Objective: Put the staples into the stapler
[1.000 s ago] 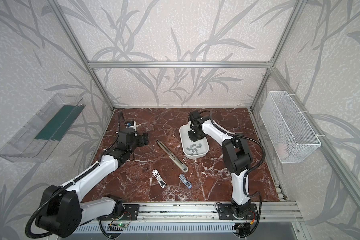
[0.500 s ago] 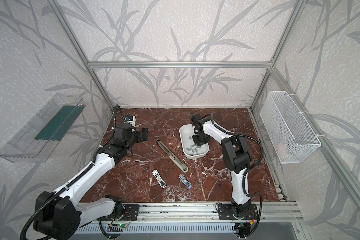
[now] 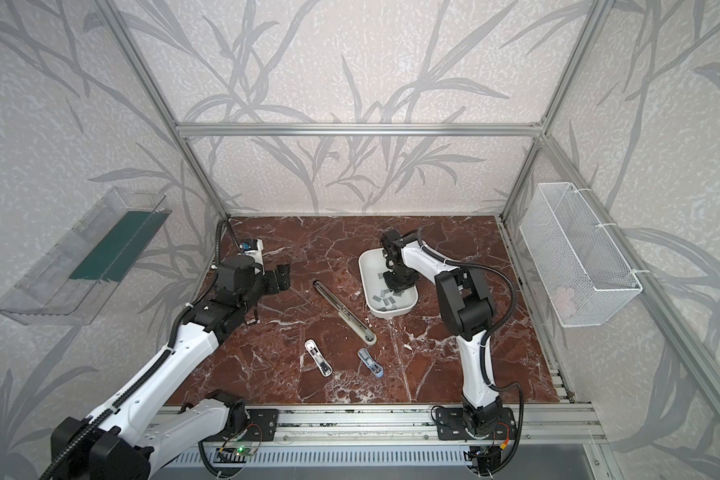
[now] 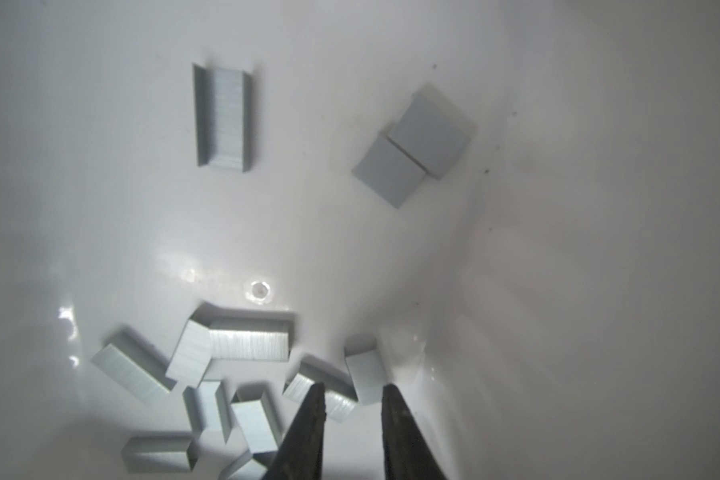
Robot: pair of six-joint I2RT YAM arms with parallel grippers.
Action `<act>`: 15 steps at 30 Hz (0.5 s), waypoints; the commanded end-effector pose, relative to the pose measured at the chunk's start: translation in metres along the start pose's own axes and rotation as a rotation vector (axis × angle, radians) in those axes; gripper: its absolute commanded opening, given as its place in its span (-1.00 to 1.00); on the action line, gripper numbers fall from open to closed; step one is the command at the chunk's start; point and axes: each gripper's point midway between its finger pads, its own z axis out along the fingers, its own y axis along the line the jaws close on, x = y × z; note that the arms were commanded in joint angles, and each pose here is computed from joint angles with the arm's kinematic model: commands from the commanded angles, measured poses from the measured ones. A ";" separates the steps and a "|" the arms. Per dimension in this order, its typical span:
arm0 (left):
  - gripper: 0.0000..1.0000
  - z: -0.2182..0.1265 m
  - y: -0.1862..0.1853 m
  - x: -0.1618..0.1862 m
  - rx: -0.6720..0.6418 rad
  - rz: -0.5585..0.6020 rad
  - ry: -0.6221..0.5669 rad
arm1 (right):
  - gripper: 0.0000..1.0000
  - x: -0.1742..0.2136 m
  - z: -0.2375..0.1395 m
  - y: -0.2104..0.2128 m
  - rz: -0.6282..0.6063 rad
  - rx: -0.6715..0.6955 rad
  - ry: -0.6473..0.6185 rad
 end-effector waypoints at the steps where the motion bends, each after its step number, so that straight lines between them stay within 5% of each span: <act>1: 0.78 -0.007 0.002 -0.005 -0.008 -0.023 -0.006 | -0.47 -0.006 0.000 -0.007 -0.019 0.029 0.000; 15: 0.75 -0.010 0.009 -0.005 -0.036 -0.067 -0.030 | -0.52 -0.003 0.016 -0.006 -0.014 0.018 0.022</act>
